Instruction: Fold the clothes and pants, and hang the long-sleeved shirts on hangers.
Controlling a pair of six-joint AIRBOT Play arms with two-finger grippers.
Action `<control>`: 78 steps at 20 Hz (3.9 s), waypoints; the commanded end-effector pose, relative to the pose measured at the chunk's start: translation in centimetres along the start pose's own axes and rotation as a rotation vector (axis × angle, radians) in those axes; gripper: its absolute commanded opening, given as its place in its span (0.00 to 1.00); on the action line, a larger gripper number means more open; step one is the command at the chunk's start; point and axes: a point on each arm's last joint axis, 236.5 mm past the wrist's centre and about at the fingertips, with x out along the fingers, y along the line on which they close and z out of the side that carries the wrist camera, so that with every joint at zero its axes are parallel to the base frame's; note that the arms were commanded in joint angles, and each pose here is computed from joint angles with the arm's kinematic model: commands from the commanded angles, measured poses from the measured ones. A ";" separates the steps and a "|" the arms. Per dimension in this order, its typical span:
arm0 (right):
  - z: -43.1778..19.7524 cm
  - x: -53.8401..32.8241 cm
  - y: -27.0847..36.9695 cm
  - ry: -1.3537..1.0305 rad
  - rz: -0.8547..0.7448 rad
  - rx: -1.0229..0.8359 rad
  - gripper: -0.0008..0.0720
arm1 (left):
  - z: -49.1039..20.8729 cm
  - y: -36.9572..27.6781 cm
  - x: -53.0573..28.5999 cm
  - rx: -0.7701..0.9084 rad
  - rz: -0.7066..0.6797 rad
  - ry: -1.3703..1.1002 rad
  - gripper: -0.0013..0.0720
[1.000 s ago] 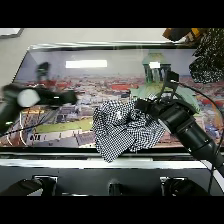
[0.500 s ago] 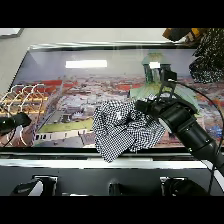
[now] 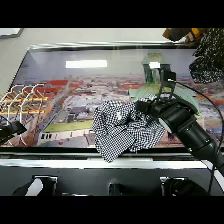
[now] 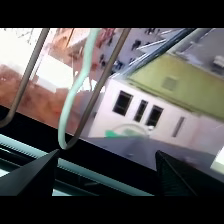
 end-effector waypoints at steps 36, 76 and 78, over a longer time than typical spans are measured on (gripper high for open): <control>0.0 0.0 -0.1 0.000 -0.006 -0.003 0.06 | -0.4 2.5 11.2 0.385 -0.003 0.195 0.79; 1.1 0.0 -1.0 -0.044 -0.042 -0.038 0.06 | 11.9 -11.9 -3.7 0.410 -0.083 -0.341 0.05; 1.1 0.0 -1.0 -0.043 -0.042 -0.037 0.06 | 13.2 -13.3 -6.0 0.417 -0.100 -0.418 0.05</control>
